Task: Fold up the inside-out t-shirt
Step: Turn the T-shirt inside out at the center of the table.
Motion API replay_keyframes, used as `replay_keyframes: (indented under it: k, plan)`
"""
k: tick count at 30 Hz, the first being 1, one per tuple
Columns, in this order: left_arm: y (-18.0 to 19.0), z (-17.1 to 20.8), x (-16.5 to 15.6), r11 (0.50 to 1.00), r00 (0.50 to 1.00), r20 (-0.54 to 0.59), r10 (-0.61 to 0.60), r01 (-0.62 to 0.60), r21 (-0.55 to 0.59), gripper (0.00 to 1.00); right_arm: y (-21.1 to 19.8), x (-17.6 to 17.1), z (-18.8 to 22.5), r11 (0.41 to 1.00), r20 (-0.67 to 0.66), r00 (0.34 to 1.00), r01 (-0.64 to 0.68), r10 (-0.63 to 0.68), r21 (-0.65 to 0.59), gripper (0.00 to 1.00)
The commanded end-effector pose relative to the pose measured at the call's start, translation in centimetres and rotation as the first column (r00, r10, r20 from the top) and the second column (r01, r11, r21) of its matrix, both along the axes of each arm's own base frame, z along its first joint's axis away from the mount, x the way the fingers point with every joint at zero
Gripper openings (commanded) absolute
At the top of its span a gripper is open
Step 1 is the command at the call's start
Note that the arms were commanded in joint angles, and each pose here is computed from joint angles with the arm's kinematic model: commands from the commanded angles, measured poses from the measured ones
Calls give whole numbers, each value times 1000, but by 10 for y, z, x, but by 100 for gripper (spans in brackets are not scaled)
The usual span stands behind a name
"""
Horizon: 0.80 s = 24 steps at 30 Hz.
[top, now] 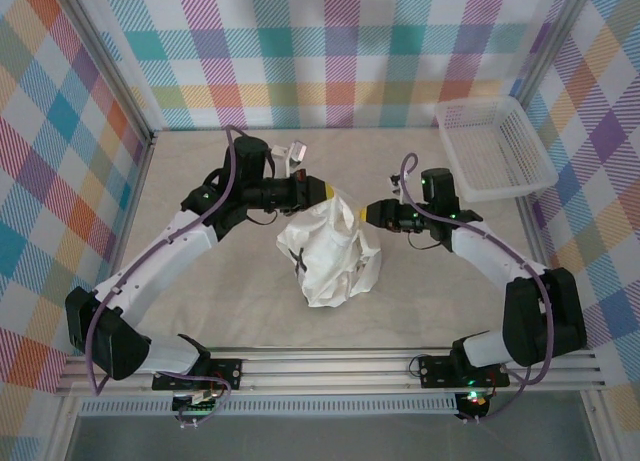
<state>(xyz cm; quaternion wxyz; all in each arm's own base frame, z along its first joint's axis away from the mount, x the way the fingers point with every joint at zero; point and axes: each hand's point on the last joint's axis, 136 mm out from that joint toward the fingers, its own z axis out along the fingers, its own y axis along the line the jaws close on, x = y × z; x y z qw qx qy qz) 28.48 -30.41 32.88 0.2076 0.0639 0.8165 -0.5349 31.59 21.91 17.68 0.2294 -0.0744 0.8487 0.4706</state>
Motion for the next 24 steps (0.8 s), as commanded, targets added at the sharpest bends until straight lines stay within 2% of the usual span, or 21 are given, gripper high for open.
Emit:
replay_keyframes:
  k: [1, 3, 5, 6, 10, 12, 15, 18, 19, 20, 21, 22, 23, 24]
  plan:
    - [-4, 12, -2, 999, 999, -30, -30, 29, -32, 0, -22, -6, 14, 986, 89, 990, 120, -110, -113, 37]
    - [-5, 3, 1, 1000, 998, -50, -23, 23, -18, 0, -31, -18, 40, 966, 249, 949, 230, -195, -121, 42]
    - [-6, -1, 4, 1000, 998, -55, -18, 18, -11, 0, -26, -38, 67, 968, 377, 905, 241, -195, -77, 43]
    - [-6, -2, 6, 1000, 998, -56, -17, 16, -9, 0, -25, -47, 78, 965, 401, 891, 256, -213, -57, 43]
    - [-8, -3, 10, 1000, 998, -57, -10, 9, -5, 0, -6, -63, 94, 964, 323, 913, 266, -248, -13, 42]
    - [-8, -3, 11, 1000, 998, -59, -8, 8, -1, 0, 11, -65, 91, 971, 267, 937, 240, -227, -19, 48]
    - [-8, -3, 11, 1000, 998, -59, -5, 5, 0, 0, 21, -53, 71, 962, 212, 948, 259, -235, -89, 62]
    - [-6, 0, 10, 1000, 999, -54, 2, -2, 1, 0, 36, -40, 59, 967, 211, 958, 222, -192, -128, 61]
    - [-5, 1, 10, 1000, 999, -51, 3, -3, 0, 0, 41, -38, 57, 970, 209, 963, 200, -169, -138, 56]
    - [-5, 1, 10, 1000, 999, -50, 6, -6, 1, 0, 47, -37, 57, 974, 208, 968, 173, -142, -143, 42]
    - [-3, -1, 10, 1000, 999, -48, 11, -11, 16, 0, 53, -37, 61, 980, 214, 971, 142, -110, -137, 20]
    - [0, -5, 11, 999, 999, -45, 19, -17, 40, 0, 56, -40, 67, 985, 219, 972, 120, -91, -122, 8]
    - [6, -15, 13, 995, 999, -35, 29, -26, 92, 0, 57, -44, 77, 990, 229, 971, 99, -74, -98, 0]
    - [17, -30, 19, 984, 999, -14, 53, -49, 170, 0, 58, -52, 88, 995, 241, 969, 70, -52, -68, 0]
